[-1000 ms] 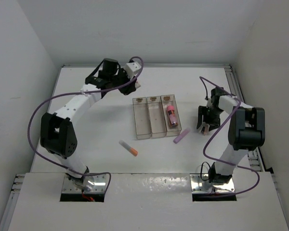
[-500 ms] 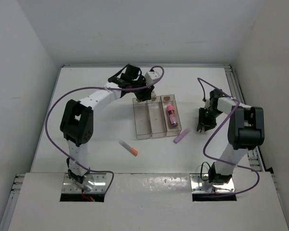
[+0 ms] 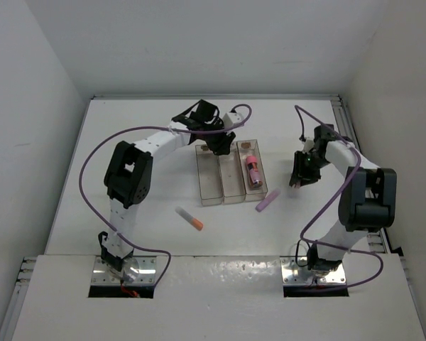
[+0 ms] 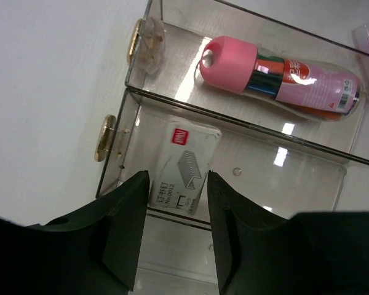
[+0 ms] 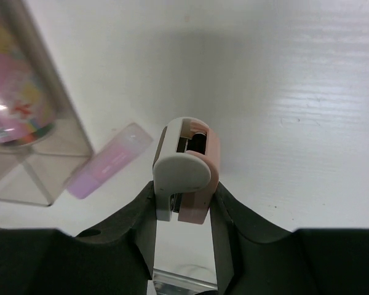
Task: Sort the stationery into containers
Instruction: Place the stationery in the storage box, then pick up the stationery from the center of the board, then place the stationery in the storage box.
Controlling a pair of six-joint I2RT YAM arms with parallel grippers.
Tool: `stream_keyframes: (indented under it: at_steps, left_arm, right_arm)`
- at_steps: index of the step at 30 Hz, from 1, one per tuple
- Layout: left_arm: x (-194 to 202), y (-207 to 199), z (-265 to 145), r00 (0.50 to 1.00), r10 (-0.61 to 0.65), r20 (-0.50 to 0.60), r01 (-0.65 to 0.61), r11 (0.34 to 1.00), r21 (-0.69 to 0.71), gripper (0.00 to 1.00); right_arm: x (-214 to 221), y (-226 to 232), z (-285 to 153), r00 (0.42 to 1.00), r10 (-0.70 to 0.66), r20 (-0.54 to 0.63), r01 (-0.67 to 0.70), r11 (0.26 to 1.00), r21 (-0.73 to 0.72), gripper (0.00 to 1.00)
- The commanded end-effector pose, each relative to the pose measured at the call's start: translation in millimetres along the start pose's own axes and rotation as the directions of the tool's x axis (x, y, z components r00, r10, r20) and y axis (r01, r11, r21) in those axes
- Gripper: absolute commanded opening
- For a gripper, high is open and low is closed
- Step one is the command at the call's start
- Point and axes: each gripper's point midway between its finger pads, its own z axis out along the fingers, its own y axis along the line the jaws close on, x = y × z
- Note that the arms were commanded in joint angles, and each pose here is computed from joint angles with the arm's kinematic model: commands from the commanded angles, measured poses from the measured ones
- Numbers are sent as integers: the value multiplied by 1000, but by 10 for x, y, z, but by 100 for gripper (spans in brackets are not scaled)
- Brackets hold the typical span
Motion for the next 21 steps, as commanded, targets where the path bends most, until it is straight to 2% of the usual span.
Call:
stream_keyframes:
  at_steps: [1, 4, 6, 7, 8, 9, 10, 12, 14, 16, 18, 20, 21]
  left_arm:
    - [-167, -80, -29, 999, 38, 28, -39, 999, 32, 51]
    - [-234, -62, -109, 999, 26, 39, -27, 999, 17, 68]
    - [-413, -57, -246, 996, 13, 85, -14, 1000, 9, 73]
    - [-498, -11, -329, 993, 3, 119, -4, 1000, 10, 78]
    - [-582, 5, -411, 989, -26, 144, 25, 1000, 7, 79]
    - [-808, 63, -593, 975, -19, 222, 24, 999, -23, 79]
    - [-882, 201, -759, 958, -82, 273, 99, 994, -48, 80]
    - [-1069, 371, -1100, 920, -92, 381, 145, 983, -115, 82]
    - [-1056, 631, -1433, 884, -167, 436, 255, 955, -152, 84]
    - [-858, 912, -1675, 861, -241, 448, 349, 920, -177, 84]
    - [-573, 1078, -1856, 838, -327, 438, 433, 885, -169, 83]
    - [-351, 1115, -1978, 830, -371, 416, 474, 862, -177, 83]
    - [-135, 1173, -2016, 824, -402, 400, 504, 842, -191, 83]
  right_arm:
    - [-286, 256, -400, 992, -53, 110, 62, 995, -77, 15]
    - [-441, 379, -589, 986, -49, 158, 66, 992, -104, 15]
    - [-534, 486, -672, 982, -52, 180, 75, 989, -126, 15]
    - [-644, 574, -751, 977, -55, 208, 86, 986, -143, 15]
    - [-695, 694, -786, 972, -77, 222, 113, 981, -155, 15]
    - [-742, 772, -803, 969, -89, 232, 129, 978, -163, 14]
    - [-794, 826, -805, 967, -95, 237, 138, 976, -171, 14]
    - [-900, 1178, -859, 948, -168, 269, 225, 955, -195, 15]
    - [-968, 1502, -835, 922, -262, 286, 326, 923, -204, 15]
    - [-1046, 1731, -791, 881, -361, 305, 428, 883, -193, 15]
    - [-1065, 2012, -757, 811, -485, 328, 553, 818, -159, 15]
    - [-1011, 2205, -586, 761, -574, 302, 628, 768, -122, 15]
    - [-1017, 2322, -501, 705, -644, 298, 693, 715, -92, 15]
